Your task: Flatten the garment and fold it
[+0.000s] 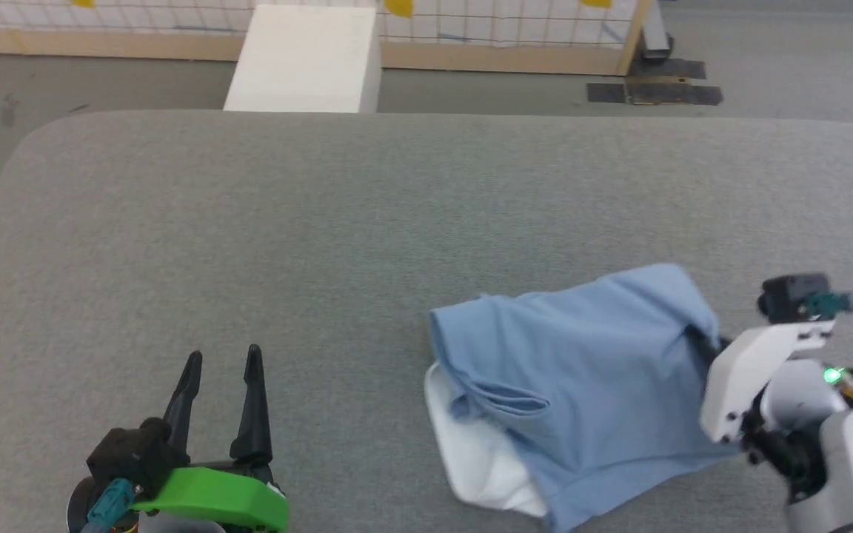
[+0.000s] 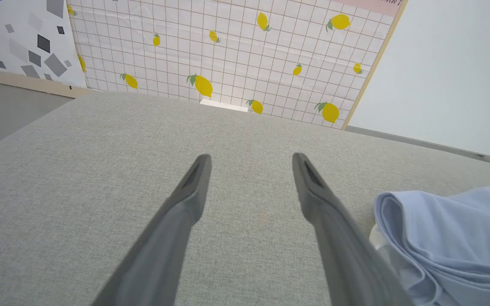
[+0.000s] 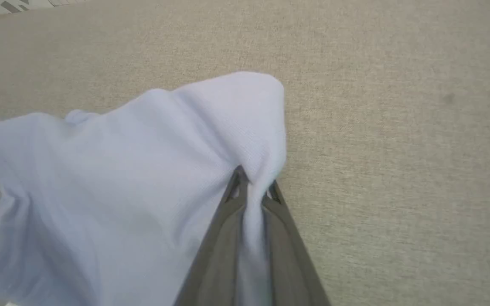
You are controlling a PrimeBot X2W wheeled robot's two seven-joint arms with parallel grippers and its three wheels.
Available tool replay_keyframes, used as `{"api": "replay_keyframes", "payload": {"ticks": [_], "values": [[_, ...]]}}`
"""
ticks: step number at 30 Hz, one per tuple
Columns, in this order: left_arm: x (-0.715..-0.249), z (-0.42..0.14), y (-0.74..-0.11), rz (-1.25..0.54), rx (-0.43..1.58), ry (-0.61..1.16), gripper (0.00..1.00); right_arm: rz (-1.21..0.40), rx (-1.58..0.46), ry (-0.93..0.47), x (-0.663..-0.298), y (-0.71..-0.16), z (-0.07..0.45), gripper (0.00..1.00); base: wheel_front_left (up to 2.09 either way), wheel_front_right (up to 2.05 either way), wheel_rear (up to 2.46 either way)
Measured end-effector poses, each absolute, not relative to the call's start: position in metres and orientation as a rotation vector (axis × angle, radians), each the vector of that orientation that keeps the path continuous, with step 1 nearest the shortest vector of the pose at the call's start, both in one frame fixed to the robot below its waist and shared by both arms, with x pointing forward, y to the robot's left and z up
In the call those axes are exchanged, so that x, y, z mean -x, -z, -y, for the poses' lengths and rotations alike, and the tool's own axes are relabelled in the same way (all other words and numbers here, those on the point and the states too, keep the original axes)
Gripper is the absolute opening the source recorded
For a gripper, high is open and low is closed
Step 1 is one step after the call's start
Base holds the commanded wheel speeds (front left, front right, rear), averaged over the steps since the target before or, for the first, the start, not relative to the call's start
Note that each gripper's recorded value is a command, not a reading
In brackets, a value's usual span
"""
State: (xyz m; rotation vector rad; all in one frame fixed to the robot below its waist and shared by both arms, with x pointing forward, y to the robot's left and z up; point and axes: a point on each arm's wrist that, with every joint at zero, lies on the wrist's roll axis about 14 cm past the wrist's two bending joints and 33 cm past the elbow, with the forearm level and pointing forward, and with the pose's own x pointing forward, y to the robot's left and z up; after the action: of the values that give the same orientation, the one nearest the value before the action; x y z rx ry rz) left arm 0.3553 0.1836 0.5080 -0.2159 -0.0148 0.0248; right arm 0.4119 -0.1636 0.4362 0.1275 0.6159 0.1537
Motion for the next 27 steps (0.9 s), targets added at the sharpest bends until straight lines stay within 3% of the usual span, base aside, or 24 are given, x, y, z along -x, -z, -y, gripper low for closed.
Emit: {"api": "replay_keyframes", "payload": {"ticks": [14,27], "values": [[-0.394,-0.134,-0.514,0.025,0.214,0.136,1.0,-0.528,0.15,0.123,-0.432,-0.51,0.308,0.0,0.0,0.0,0.0],[-0.458,-0.1,-0.509,0.038,0.161,0.252,1.0,-0.59,0.427,0.34,-0.447,-0.53,0.416,0.0,0.0,0.0,0.0]]}}
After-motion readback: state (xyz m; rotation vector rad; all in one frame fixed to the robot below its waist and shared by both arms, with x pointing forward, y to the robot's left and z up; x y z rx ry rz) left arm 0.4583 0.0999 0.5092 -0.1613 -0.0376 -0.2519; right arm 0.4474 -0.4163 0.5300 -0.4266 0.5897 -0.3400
